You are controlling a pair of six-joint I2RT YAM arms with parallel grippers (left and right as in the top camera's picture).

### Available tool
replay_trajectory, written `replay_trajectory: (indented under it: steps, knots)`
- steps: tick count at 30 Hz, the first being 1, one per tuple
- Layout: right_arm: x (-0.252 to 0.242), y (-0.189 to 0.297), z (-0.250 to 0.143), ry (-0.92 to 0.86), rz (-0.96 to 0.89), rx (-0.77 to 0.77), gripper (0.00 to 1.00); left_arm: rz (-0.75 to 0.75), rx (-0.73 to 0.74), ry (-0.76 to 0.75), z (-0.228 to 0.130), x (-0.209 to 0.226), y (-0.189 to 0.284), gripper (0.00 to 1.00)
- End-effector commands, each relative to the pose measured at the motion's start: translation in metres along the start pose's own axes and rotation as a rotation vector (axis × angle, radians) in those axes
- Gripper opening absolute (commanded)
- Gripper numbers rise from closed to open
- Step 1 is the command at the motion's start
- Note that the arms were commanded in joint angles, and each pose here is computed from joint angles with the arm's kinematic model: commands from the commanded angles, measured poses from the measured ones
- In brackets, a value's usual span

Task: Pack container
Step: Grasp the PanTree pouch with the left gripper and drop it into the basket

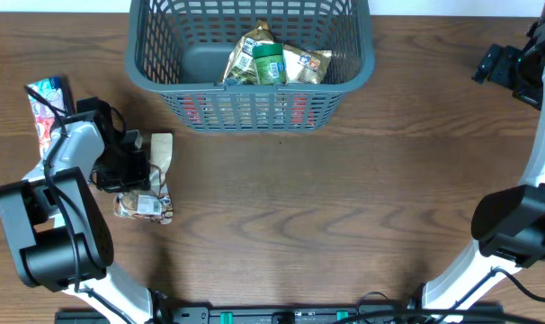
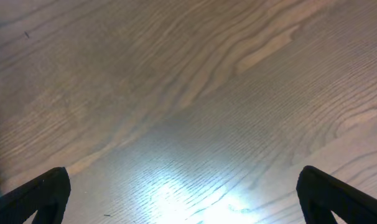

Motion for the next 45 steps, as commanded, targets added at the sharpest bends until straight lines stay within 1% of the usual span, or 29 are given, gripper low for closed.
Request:
replay_trajectory:
  steps: [1,7,13,17,21,22,25,30,33,36,37,40,41,42,44,45]
  knots:
    - [-0.003,-0.001,0.0,0.009,0.0,0.004,0.99,0.003,0.033,0.03,-0.006,0.0,0.003,0.06]
    - [-0.003,0.0,0.0,0.013,0.0,0.003,0.99,-0.041,-0.036,0.023,-0.005,-0.014,0.051,0.06]
    - [-0.003,-0.001,0.0,0.016,0.001,0.003,0.99,-0.027,-0.166,0.008,-0.018,-0.029,0.129,0.06]
    - [-0.003,0.0,0.0,0.016,0.001,0.003,0.99,0.001,-0.325,0.028,-0.031,-0.041,0.189,0.06]
    - [-0.003,-0.001,0.0,0.016,0.0,0.003,0.99,0.012,-0.527,0.08,-0.039,-0.051,0.245,0.05]
    - [-0.003,-0.001,0.0,0.016,0.0,0.003,0.99,0.006,-0.574,0.08,-0.04,-0.054,0.257,0.06]
    - [-0.003,-0.001,0.0,0.016,0.0,0.003,0.99,-0.019,-0.707,0.017,-0.038,-0.071,0.292,0.06]
    - [-0.003,-0.001,0.0,0.016,0.001,0.004,0.99,-0.007,-0.889,-0.194,-0.022,-0.114,0.343,0.06]
    - [-0.003,-0.001,-0.001,0.022,-0.001,0.007,0.99,0.037,-0.964,-0.31,-0.006,-0.138,0.364,0.06]
    - [-0.003,-0.001,-0.002,0.025,-0.002,0.011,0.99,0.086,-1.023,-0.549,0.013,-0.174,0.378,0.06]
    - [-0.003,-0.001,-0.002,0.025,-0.002,0.012,0.99,0.125,-1.046,-0.628,0.021,-0.186,0.38,0.06]
    - [-0.003,-0.001,-0.003,0.026,0.004,0.019,0.99,0.321,-1.09,-0.82,0.052,-0.206,0.381,0.06]
    - [-0.002,0.0,-0.003,0.026,0.01,0.021,0.99,0.398,-1.088,-0.899,0.066,-0.213,0.376,0.06]
    - [-0.001,0.0,-0.004,0.026,0.016,0.024,0.99,0.443,-1.081,-0.968,0.076,-0.219,0.371,0.06]
    - [-0.001,0.0,-0.004,0.025,0.018,0.025,0.99,0.517,-1.051,-1.114,0.099,-0.229,0.355,0.06]
    - [-0.001,0.0,-0.004,0.025,0.018,0.027,0.99,0.541,-1.036,-1.159,0.111,-0.233,0.346,0.06]
Point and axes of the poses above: each gripper's point midway between its finger pads, its own y axis back along the fingers, its own x axis along the line the jaws close on, z = x × y, the point moved 4 cm from there along y, back along the fingers, and after that the axes turned 7 degrees about -y, right-handed, at the moved point
